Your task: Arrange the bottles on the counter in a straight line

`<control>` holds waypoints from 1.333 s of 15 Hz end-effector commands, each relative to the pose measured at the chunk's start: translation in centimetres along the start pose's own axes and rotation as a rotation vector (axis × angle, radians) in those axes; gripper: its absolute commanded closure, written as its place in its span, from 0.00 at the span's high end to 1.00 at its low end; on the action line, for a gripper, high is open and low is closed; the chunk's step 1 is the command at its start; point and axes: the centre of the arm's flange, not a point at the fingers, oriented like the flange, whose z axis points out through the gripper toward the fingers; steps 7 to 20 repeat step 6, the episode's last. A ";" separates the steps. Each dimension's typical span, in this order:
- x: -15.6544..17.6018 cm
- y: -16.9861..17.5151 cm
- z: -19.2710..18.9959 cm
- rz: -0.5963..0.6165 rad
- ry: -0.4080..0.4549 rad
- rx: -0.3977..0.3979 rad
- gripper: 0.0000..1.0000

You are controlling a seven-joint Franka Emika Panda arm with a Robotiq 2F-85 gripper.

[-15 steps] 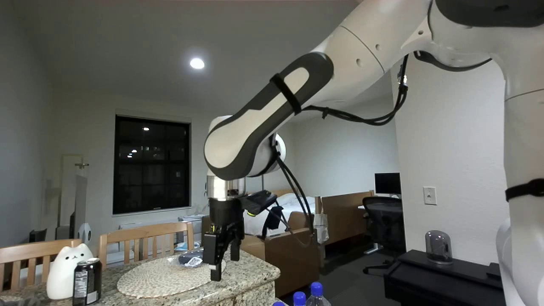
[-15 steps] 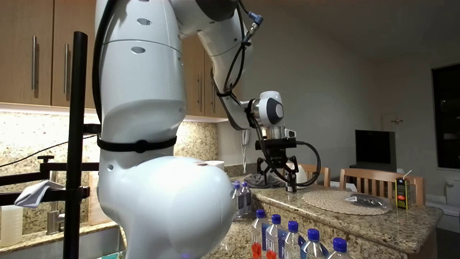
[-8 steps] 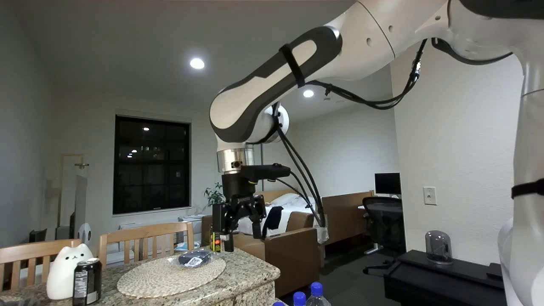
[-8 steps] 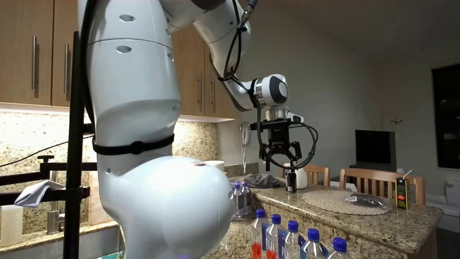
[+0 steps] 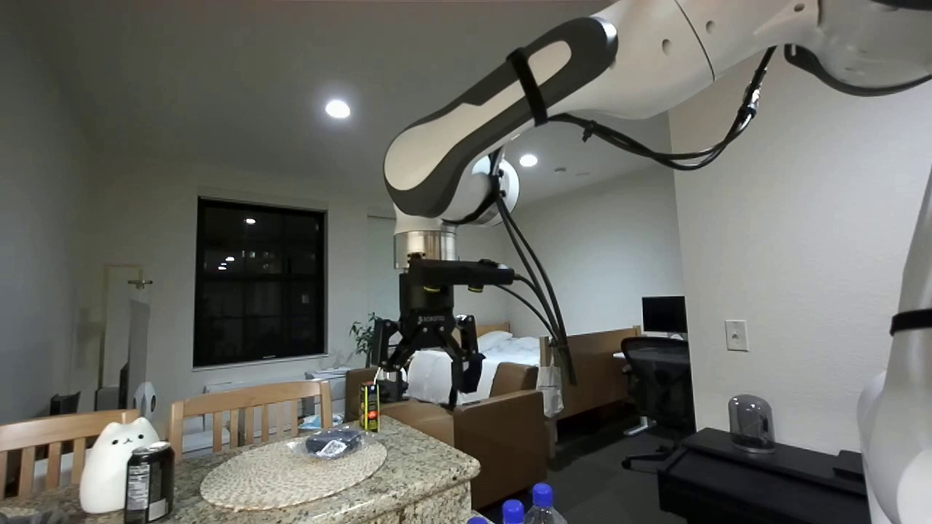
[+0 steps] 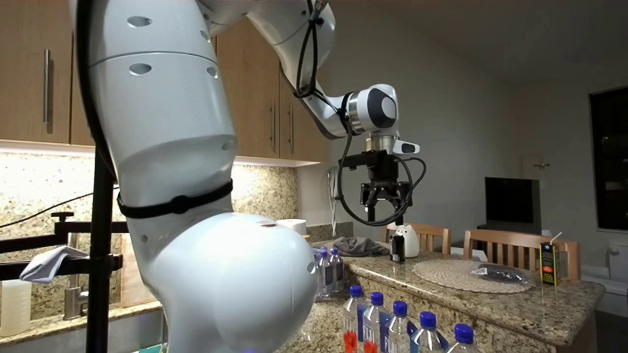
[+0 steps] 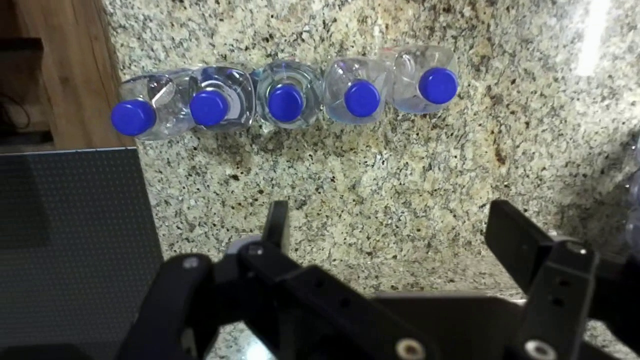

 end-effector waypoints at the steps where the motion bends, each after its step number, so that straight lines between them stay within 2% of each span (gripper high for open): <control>1: -0.2 0.2 0.0 0.008 0.004 0.000 1.00; 20: -0.4 0.3 0.0 0.018 0.005 0.000 1.00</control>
